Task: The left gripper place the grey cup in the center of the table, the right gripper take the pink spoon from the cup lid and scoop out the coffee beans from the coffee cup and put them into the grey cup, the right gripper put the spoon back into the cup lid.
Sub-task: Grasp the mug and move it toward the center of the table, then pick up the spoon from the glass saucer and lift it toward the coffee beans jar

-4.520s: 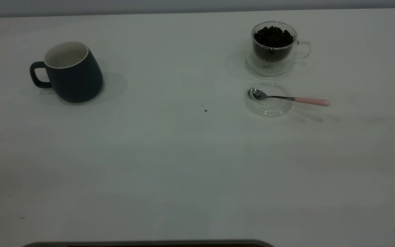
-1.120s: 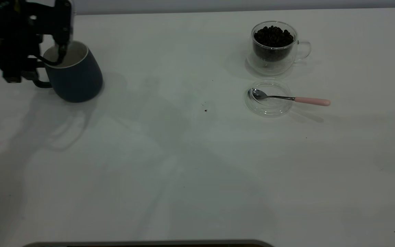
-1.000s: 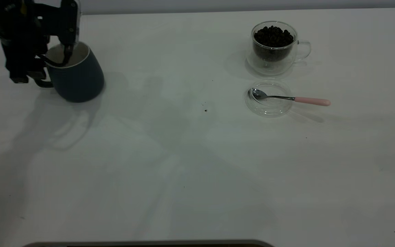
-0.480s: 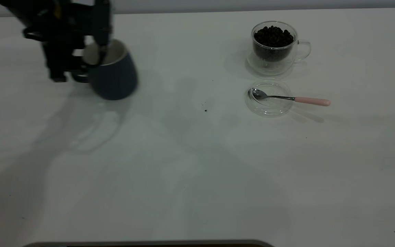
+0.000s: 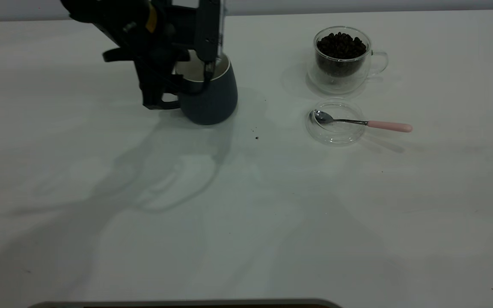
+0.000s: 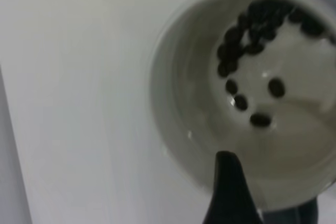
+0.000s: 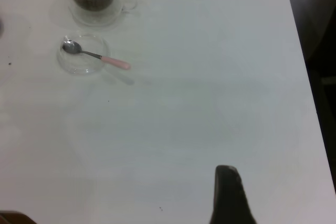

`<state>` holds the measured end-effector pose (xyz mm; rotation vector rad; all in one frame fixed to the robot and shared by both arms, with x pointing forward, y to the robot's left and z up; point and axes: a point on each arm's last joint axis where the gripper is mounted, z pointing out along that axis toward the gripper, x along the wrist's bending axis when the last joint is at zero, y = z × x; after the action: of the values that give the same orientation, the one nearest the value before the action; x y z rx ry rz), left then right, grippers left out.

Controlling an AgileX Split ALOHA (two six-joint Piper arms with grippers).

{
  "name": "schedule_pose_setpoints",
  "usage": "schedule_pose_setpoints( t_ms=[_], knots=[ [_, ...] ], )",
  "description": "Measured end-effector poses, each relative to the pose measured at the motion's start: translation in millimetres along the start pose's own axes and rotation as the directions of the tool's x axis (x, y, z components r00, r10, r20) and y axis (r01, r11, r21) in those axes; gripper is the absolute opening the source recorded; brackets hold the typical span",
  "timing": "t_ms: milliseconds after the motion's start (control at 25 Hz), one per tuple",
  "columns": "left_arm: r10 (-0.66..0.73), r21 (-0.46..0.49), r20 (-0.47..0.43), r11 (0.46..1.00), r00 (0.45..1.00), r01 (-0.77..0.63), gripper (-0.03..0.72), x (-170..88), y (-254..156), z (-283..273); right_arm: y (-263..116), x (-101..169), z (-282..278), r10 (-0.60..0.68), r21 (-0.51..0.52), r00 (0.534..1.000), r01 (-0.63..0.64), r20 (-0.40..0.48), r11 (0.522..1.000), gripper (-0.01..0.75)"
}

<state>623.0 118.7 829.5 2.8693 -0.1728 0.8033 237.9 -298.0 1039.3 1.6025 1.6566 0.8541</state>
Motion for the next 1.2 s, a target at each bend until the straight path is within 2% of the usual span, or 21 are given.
schedule_pose_setpoints(
  t_ms=[160, 320, 480, 600, 880, 1080, 1200],
  knots=[
    [-0.076, 0.009, 0.010, 0.997, 0.997, 0.076, 0.565, -1, 3, -2, 0, 0, 0, 0.000, 0.000, 1.000, 0.000, 0.000, 1.000, 0.519],
    [-0.197, 0.081, 0.004, 0.977, 0.980, 0.196, 0.565, 10, -1, -24, 0, 0, 0, 0.000, 0.000, 1.000, 0.000, 0.000, 1.000, 0.519],
    [-0.290, 0.147, -0.058, 0.944, 0.955, 0.296, 0.565, 33, -5, -72, 0, 0, 0, 0.000, 0.000, 1.000, 0.000, 0.000, 1.000, 0.519],
    [-0.384, 0.181, -0.118, 0.898, 0.916, 0.400, 0.565, 47, -9, -114, 0, 0, 0, 0.000, 0.000, 1.000, 0.000, 0.000, 1.000, 0.519],
    [-0.631, 0.130, -0.295, 0.718, 0.718, 0.684, 0.565, 66, -21, -223, 0, 0, 0, 0.000, 0.000, 1.000, 0.000, 0.000, 1.000, 0.519],
    [-0.741, 0.103, -0.370, 0.567, 0.560, 0.818, 0.565, 57, -34, -294, 0, 0, 0, 0.000, 0.000, 1.000, 0.000, 0.000, 1.000, 0.519],
    [-0.765, 0.130, -0.399, 0.499, 0.506, 0.857, 0.565, 46, -43, -325, 0, 0, 0, 0.000, 0.000, 1.000, 0.000, 0.000, 1.000, 0.519]
  ],
)
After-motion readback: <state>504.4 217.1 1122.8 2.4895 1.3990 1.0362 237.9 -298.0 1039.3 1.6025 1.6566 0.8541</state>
